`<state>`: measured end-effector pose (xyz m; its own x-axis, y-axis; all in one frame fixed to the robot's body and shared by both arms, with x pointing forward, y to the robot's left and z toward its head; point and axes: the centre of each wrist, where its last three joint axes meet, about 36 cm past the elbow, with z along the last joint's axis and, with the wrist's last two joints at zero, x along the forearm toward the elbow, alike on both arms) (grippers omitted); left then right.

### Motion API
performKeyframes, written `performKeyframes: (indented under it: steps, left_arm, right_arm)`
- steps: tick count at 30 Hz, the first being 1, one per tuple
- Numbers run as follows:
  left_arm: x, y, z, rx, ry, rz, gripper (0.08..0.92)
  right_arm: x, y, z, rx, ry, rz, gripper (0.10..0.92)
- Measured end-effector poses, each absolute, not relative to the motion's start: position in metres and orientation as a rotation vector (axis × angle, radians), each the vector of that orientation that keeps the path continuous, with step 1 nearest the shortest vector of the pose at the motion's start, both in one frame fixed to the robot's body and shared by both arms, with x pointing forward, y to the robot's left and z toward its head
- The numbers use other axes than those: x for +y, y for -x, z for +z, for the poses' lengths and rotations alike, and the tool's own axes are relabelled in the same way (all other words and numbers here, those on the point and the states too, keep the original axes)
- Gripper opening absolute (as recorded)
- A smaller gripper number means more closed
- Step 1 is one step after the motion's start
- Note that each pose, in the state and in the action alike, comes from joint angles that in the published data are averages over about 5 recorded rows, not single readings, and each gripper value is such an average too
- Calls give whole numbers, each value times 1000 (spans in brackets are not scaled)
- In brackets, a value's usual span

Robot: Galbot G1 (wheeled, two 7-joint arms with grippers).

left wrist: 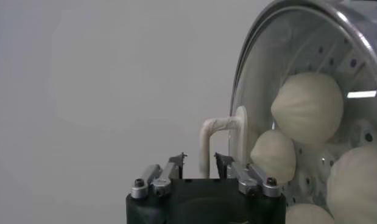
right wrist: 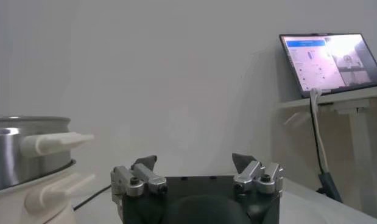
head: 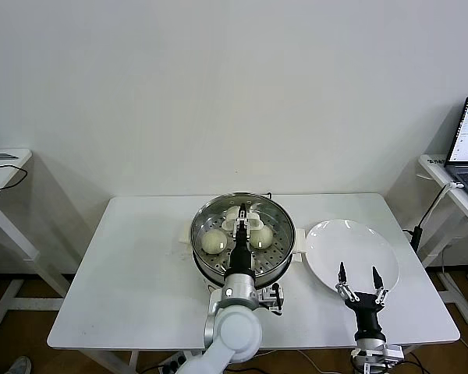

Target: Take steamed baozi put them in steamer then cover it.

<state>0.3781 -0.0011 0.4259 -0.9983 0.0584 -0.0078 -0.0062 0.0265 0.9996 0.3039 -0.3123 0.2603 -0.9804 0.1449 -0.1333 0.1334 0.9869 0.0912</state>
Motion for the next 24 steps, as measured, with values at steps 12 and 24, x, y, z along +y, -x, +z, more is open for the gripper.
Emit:
performKeyframes:
  steps: [12, 24]
  left_arm:
    - [47, -336, 454, 2283, -8, 2011, 821]
    - [154, -308, 467, 2681, -31, 1466, 823]
  right_arm:
    - [-316, -304, 259, 3001, -191, 105, 823]
    - [-314, -301, 286, 3027, -135, 80, 823]
